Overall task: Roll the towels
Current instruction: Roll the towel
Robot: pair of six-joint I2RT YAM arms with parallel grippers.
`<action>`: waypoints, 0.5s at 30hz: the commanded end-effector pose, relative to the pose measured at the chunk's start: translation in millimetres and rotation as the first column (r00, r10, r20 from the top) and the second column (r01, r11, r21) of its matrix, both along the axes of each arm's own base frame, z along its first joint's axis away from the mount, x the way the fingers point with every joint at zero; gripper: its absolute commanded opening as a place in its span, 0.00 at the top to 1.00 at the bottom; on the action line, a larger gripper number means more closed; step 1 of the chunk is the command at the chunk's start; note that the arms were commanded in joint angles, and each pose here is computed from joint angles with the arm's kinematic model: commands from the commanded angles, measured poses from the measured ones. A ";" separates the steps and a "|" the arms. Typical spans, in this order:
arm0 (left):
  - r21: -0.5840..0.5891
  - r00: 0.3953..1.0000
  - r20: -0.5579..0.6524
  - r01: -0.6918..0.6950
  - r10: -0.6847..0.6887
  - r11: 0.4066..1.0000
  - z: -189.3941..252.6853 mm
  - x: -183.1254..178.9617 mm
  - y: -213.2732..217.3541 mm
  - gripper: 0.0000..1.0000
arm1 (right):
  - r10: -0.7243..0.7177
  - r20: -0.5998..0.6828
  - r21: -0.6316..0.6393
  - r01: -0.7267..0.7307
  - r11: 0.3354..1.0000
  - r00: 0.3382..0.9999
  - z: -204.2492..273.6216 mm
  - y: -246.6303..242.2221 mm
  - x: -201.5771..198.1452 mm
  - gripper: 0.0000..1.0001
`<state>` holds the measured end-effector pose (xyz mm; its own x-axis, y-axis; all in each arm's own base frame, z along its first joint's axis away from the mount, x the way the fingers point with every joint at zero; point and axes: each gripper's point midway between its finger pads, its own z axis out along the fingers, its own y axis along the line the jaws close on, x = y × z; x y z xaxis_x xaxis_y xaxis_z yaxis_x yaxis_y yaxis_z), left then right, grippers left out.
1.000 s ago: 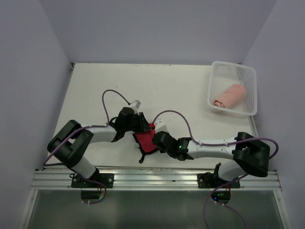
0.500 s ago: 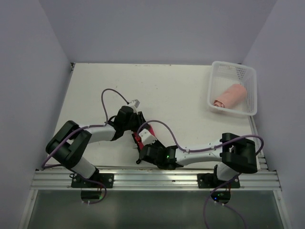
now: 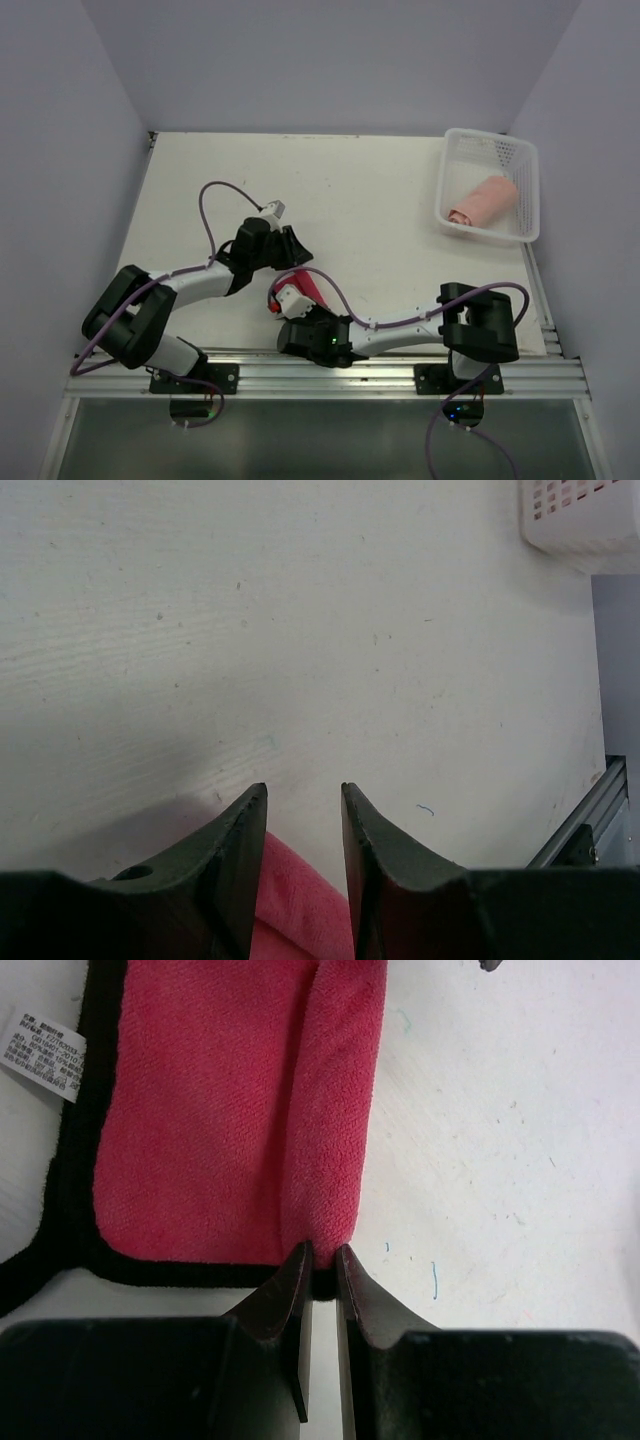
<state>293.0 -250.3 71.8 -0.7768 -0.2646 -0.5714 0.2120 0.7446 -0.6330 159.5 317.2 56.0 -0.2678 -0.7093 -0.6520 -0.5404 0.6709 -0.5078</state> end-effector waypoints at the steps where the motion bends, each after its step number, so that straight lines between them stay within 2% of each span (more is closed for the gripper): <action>1: -0.012 1.000 0.002 0.028 -0.028 1.000 -3.3 -5.1 -0.4 0.60 | -0.029 0.057 0.008 0.029 1.000 0.998 15.3 3.6 6.1 1.00; 8: 0.007 0.999 0.034 -0.008 0.007 1.000 7.4 -11.1 12.5 0.60 | -0.036 0.100 -0.035 0.040 0.999 0.994 17.3 2.6 7.1 1.00; 15: 0.030 0.997 0.076 -0.032 0.029 0.999 28.5 -3.9 17.3 0.60 | 0.041 0.170 -0.166 -0.012 0.986 0.985 12.8 10.7 -5.6 1.00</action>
